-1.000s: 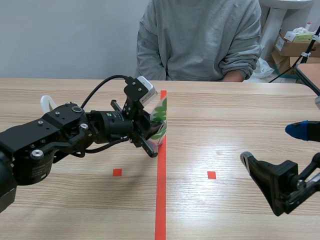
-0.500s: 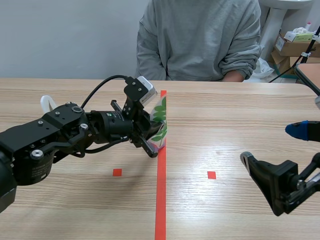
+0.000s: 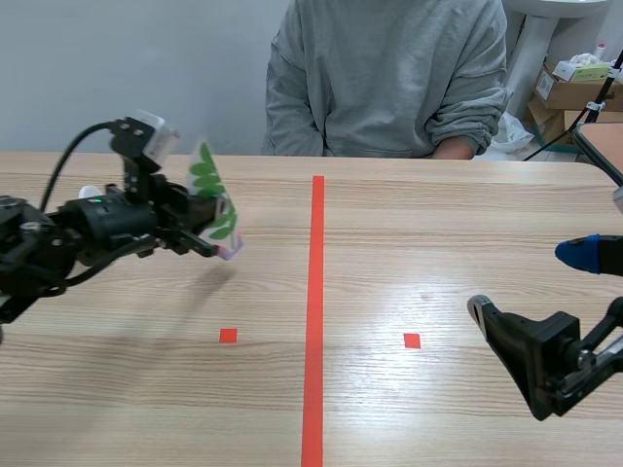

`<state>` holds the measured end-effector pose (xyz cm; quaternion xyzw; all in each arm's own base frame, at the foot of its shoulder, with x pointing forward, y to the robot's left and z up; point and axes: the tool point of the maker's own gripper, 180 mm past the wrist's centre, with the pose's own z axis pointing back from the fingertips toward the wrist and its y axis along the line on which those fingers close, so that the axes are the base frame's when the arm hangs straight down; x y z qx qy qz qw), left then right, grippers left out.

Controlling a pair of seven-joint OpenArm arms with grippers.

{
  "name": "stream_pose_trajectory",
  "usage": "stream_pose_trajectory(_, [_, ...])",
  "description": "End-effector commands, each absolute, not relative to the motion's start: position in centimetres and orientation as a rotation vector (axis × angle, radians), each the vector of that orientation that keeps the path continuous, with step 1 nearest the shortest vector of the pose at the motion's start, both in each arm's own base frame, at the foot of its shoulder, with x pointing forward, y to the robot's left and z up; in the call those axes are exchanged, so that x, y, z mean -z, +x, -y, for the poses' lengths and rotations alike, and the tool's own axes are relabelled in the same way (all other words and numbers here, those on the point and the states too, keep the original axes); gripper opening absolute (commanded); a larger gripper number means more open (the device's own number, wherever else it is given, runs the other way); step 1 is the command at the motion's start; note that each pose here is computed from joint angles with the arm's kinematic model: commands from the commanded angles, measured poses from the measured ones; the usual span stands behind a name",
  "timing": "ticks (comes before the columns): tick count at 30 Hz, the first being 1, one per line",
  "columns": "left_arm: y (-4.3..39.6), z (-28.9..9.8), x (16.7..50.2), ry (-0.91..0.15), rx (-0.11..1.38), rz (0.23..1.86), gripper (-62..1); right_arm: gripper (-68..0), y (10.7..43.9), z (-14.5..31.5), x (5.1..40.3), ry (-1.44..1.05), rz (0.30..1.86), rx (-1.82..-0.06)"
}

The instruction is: Do the leaf sorting experiment

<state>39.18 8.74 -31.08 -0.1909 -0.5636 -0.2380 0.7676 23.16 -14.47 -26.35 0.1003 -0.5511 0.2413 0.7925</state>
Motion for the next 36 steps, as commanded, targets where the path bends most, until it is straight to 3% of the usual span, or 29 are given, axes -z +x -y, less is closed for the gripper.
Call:
stream_pose_trajectory(1, [39.9, -11.4, 29.9, -0.384, 0.465, 1.264, -56.7, -5.6, 23.7, 14.7, 25.6, 0.209, 1.216, -0.516])
stream_pose_trajectory(10, [38.8, -21.1, 29.7, -0.209, 0.378, 1.247, -56.7, -5.6, 23.7, 14.7, 25.5, 0.209, 1.217, -0.516])
stream_pose_trajectory(33, [37.3, -28.3, 33.9, 0.005, 0.190, 1.168, -56.6, -5.6, 24.0, 14.7, 25.2, 0.206, 1.230, -0.518])
stream_pose_trajectory(35, [37.3, -28.3, 33.9, 0.006, 0.190, 1.168, -53.6, -5.6, 24.0, 14.7, 25.2, 0.206, 1.230, -0.518])
stream_pose_trajectory(36, [37.3, -28.3, 33.9, 0.006, 0.190, 1.168, -49.1, -5.6, 24.0, 14.7, 25.2, 0.206, 1.230, -0.518])
